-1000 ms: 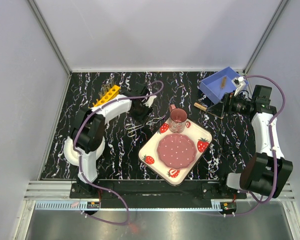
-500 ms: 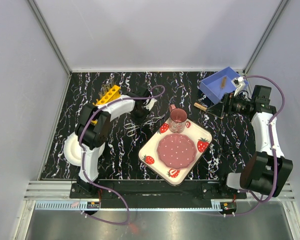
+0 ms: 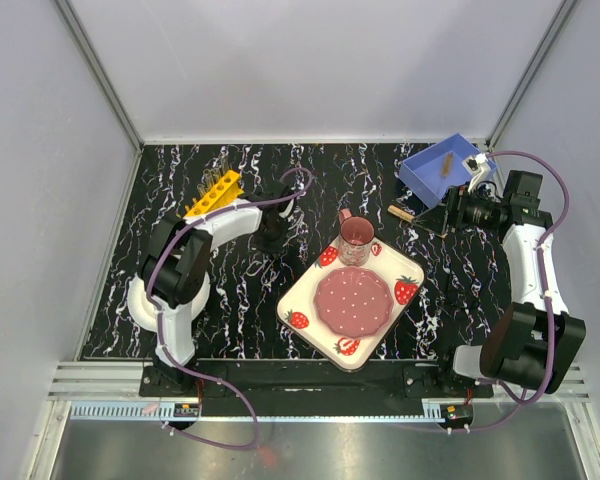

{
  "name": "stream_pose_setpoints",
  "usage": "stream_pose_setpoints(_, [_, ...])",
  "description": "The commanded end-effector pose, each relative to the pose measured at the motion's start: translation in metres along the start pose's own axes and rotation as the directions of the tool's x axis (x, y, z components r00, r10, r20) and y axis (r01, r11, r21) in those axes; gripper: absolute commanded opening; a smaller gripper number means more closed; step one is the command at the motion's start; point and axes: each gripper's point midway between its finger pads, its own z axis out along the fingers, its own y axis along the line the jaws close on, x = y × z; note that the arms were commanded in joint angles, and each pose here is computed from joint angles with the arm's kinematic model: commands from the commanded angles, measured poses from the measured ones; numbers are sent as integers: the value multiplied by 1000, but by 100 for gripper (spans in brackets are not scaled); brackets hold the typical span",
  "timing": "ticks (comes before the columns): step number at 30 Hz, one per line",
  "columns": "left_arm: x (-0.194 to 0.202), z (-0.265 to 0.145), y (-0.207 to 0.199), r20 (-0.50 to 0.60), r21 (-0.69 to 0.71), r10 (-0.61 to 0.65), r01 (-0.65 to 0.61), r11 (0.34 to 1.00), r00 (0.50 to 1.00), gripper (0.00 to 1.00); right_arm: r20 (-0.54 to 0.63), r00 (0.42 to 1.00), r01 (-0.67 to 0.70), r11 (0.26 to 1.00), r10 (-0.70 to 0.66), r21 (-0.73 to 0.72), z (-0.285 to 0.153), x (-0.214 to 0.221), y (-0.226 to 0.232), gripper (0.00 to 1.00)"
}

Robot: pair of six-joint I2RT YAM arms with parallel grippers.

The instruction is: Organize the chemistry lab equipment

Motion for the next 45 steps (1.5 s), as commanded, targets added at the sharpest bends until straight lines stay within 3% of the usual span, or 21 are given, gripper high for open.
stream_pose_setpoints(1, [10,-7,19,0,-83,-111,111,990,994,21,11,999,41,999,-41,-6,-1,-6,3,87])
stream_pose_setpoints(5, [0,-21,10,38,-28,-104,105,994,994,27,11,999,43,999,-43,-10,-1,-6,4,87])
stream_pose_setpoints(18, [-58,-48,-4,152,96,-109,95,991,982,59,8,999,45,999,-45,-9,-1,-6,4,87])
stream_pose_setpoints(29, [-126,-27,-19,219,238,-131,77,968,967,59,0,999,36,999,-36,-8,-1,-4,2,87])
stream_pose_setpoints(45, [-127,20,-17,159,216,-113,78,973,981,50,-15,1000,20,1000,-20,-10,1,0,-2,87])
